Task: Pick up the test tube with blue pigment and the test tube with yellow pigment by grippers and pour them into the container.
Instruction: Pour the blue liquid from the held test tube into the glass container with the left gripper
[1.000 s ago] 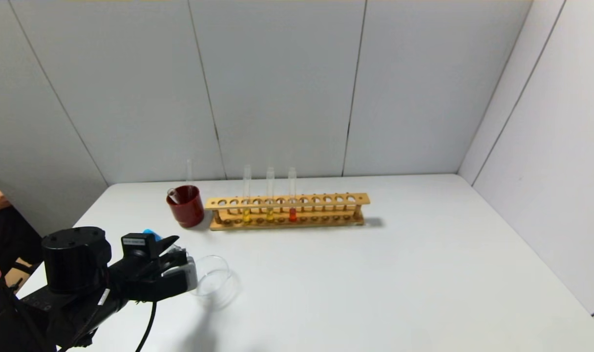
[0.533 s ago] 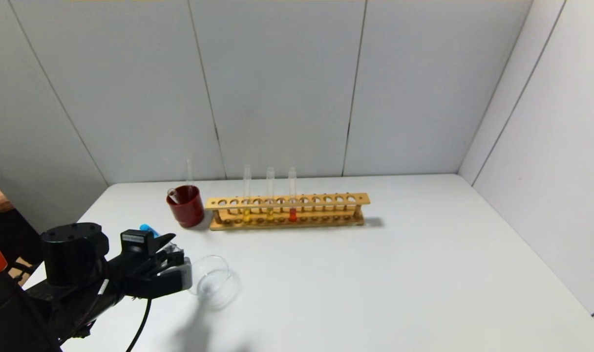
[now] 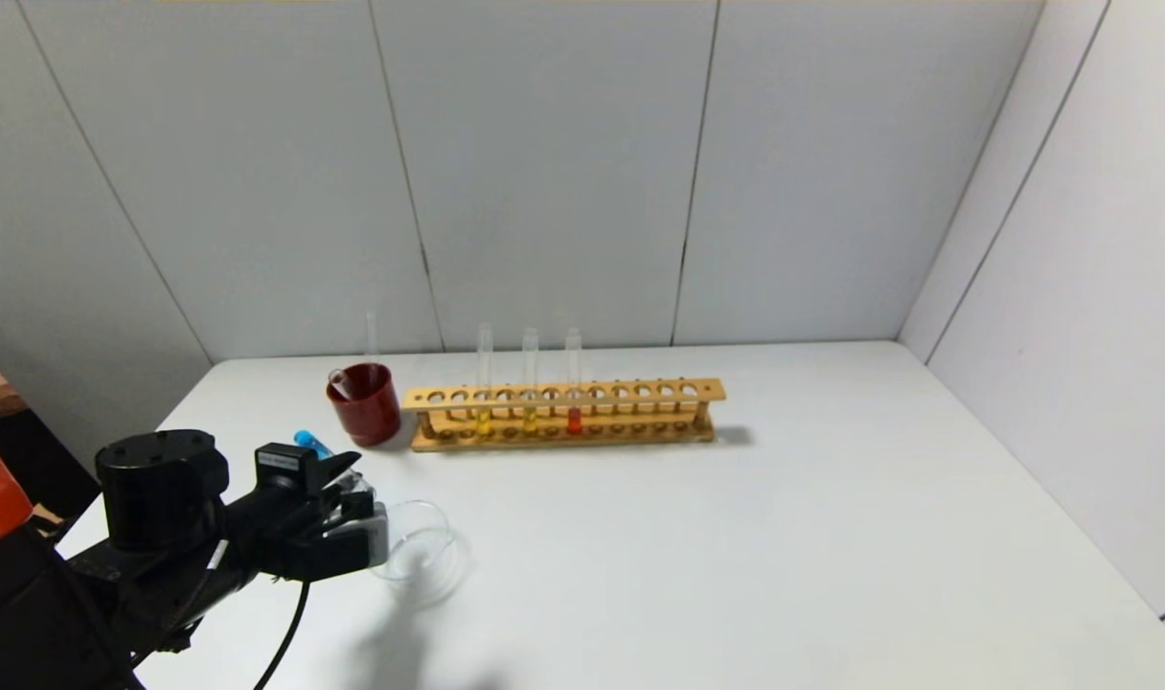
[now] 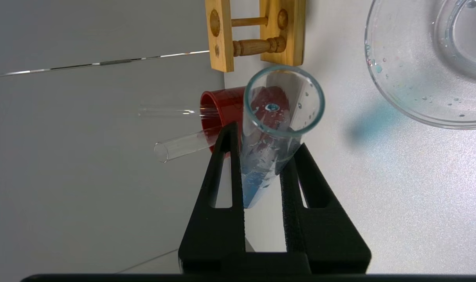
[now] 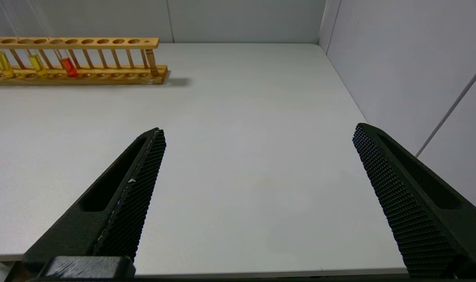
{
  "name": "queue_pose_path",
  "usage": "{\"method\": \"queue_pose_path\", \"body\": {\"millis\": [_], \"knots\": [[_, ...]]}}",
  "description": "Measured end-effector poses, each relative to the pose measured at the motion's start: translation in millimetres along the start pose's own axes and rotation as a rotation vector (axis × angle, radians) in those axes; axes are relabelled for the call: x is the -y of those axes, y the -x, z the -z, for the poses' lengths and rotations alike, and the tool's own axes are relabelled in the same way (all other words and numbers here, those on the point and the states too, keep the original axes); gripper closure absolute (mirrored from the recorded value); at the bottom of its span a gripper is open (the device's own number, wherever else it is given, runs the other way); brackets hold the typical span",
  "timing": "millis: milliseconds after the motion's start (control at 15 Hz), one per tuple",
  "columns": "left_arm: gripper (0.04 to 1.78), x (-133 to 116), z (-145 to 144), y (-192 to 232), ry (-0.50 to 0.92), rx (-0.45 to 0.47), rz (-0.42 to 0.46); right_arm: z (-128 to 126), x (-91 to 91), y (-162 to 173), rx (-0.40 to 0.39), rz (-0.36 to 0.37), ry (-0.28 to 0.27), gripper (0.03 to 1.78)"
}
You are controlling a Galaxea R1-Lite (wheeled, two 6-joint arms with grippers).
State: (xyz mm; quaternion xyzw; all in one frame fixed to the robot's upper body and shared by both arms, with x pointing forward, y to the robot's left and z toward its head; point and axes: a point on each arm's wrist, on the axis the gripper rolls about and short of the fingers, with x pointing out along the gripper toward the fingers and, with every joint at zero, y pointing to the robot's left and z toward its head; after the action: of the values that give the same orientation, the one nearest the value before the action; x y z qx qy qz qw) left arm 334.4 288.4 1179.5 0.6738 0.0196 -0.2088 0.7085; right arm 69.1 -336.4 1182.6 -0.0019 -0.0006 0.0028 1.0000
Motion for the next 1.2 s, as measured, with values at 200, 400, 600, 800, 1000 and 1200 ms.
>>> {"method": "queue_pose_path", "body": {"millis": [200, 400, 600, 800, 1000, 1200], "knots": [[1.51, 0.9, 0.1, -0.7, 0.001, -0.003, 0.003, 0.0, 0.0, 0.0, 0.0, 0.0, 0.0, 0.06], [1.51, 3.0, 0.9, -2.9, -0.004, -0.009, 0.012, 0.0, 0.0, 0.0, 0.0, 0.0, 0.0, 0.06], [1.51, 4.4, 1.4, -6.2, -0.037, -0.009, 0.018, 0.0, 0.0, 0.0, 0.0, 0.0, 0.0, 0.06], [1.51, 5.0, 1.8, -7.6, -0.055, -0.007, 0.021, 0.0, 0.0, 0.0, 0.0, 0.0, 0.0, 0.06], [1.51, 5.5, 2.0, -7.5, -0.074, 0.0, 0.024, 0.0, 0.0, 0.0, 0.0, 0.0, 0.0, 0.06], [1.51, 6.9, 2.3, -7.7, -0.078, -0.003, 0.03, 0.0, 0.0, 0.0, 0.0, 0.0, 0.0, 0.06]]}}
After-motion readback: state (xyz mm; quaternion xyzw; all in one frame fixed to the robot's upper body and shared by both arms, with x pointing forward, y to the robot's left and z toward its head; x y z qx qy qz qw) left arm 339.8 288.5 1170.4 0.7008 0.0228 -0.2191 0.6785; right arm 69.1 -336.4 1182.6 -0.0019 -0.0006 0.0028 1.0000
